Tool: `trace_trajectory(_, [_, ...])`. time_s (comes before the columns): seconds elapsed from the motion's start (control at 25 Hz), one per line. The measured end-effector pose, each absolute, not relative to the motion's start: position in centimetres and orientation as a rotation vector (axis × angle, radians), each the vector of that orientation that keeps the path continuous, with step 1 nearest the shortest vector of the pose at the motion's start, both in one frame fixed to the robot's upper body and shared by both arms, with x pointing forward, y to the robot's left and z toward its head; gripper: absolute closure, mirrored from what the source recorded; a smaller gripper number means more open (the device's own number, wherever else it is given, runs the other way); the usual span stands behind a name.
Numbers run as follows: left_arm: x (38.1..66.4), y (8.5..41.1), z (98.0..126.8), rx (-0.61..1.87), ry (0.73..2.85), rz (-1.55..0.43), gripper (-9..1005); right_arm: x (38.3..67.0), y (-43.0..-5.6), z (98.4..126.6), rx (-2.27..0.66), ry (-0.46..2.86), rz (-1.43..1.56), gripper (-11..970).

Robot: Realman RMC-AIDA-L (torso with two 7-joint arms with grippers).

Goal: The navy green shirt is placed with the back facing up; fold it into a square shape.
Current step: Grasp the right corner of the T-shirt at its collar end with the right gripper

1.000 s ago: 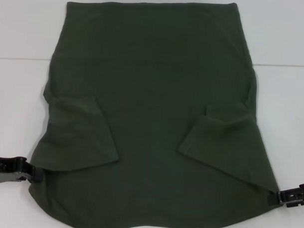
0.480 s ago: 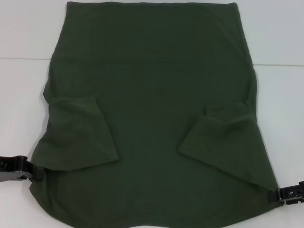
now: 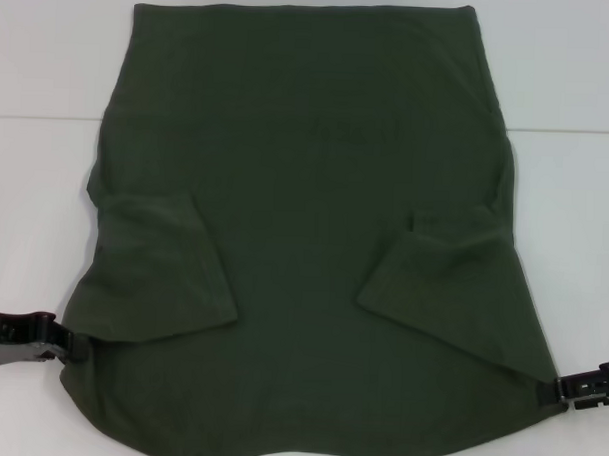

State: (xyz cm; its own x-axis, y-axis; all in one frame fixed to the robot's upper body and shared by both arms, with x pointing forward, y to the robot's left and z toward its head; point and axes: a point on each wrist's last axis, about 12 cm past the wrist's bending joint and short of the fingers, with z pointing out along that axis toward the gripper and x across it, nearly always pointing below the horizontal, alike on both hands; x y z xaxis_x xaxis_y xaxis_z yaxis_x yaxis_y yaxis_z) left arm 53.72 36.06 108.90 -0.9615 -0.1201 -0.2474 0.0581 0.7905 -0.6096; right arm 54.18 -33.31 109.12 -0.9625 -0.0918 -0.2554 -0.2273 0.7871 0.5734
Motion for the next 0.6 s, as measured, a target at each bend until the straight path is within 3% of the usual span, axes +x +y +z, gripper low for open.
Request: trace_trajectory(0.6, [53.7, 36.0, 108.9, -0.039, 2.704, -0.941, 973, 54.5, -32.2, 109.0, -0.289, 2.761, 0.938, 209])
